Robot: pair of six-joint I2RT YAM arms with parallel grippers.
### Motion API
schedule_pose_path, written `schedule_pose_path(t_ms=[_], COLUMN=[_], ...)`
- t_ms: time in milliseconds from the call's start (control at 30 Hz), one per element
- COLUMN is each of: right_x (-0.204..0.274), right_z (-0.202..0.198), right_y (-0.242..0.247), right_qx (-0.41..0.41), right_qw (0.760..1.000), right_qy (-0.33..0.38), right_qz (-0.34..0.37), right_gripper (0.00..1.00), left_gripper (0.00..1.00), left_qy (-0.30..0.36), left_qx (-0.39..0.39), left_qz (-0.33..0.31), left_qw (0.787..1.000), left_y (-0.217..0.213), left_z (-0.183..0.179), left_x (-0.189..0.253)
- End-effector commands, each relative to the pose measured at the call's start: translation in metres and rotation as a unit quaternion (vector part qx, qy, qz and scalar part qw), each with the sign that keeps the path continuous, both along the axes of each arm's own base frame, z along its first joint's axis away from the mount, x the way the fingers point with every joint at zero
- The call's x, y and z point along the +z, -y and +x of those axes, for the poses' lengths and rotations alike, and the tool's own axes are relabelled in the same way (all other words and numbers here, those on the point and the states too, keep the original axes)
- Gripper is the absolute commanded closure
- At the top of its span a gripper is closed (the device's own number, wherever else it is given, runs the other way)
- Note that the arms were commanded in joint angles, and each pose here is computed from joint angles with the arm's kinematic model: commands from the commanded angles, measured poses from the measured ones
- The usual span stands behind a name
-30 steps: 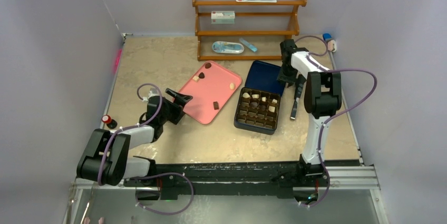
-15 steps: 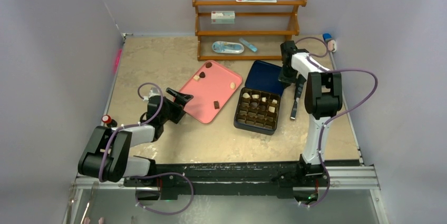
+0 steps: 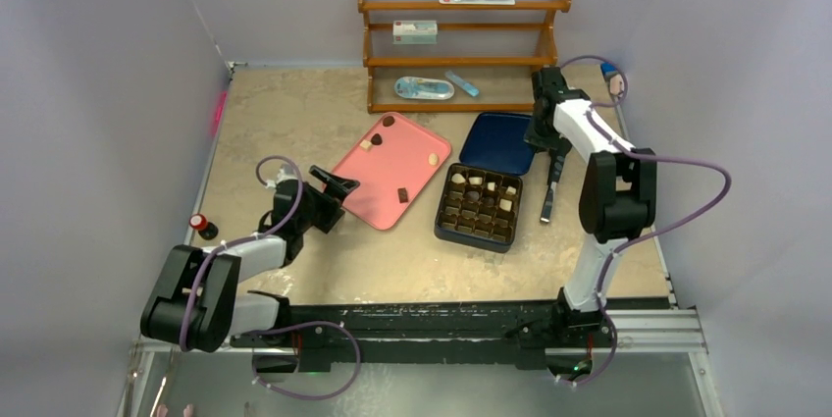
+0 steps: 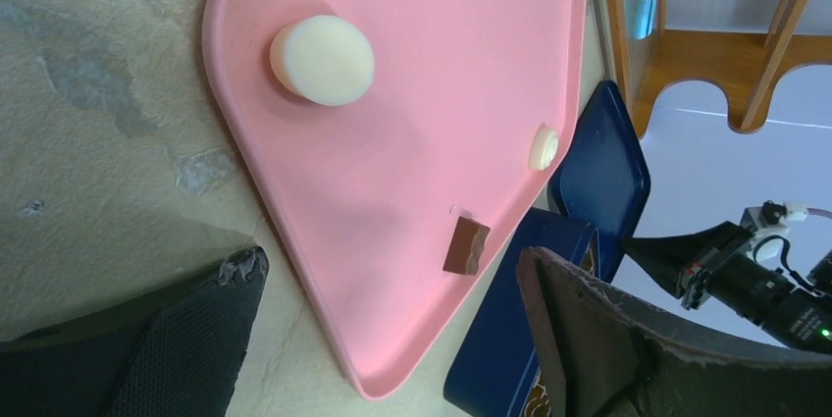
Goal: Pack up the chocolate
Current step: Move the plate to the center of the board.
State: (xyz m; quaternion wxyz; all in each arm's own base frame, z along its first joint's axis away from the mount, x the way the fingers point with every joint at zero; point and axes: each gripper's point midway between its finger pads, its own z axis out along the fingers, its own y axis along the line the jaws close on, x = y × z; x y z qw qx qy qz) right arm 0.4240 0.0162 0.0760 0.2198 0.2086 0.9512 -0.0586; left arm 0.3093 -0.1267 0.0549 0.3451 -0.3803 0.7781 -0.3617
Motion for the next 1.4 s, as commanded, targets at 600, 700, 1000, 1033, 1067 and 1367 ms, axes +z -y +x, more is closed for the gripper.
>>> schedule_pose_path(t_ms=[600,700,1000,1033,1067,1367], right_x=[0.082,0.097,0.128,0.130,0.132,0.141], right_z=[0.011,0.013,0.009,0.008,0.006,-0.021], right_y=[-0.012,-0.015,-0.033,-0.035,-0.037,-0.058], right_qx=[0.030,0.037,0.061,0.064,0.068,0.102], right_qw=[0.992,0.989,0.982,0.982,0.981,0.977], right_qy=[0.120,0.141,0.176,0.179,0.180,0.189], right_qz=[-0.011,-0.010,-0.007,-0.007,-0.006,0.014], right_gripper=[1.00,1.00,1.00,1.00,1.00,1.00], left_gripper=[0.00,0.00,0.00,0.00,0.00,0.00], left_qy=[-0.004,0.000,0.017,0.019,0.022,0.066], left_qx=[-0.052,-0.056,-0.067,-0.067,-0.067,-0.092], left_qz=[0.033,0.036,0.044,0.046,0.046,0.032], left_qw=[0.998,0.998,0.997,0.997,0.996,0.993], left_y=[0.019,0.022,0.032,0.032,0.033,0.052], left_z=[-0.003,0.001,0.013,0.015,0.017,0.039], left_x=[0.000,0.003,0.018,0.019,0.021,0.047])
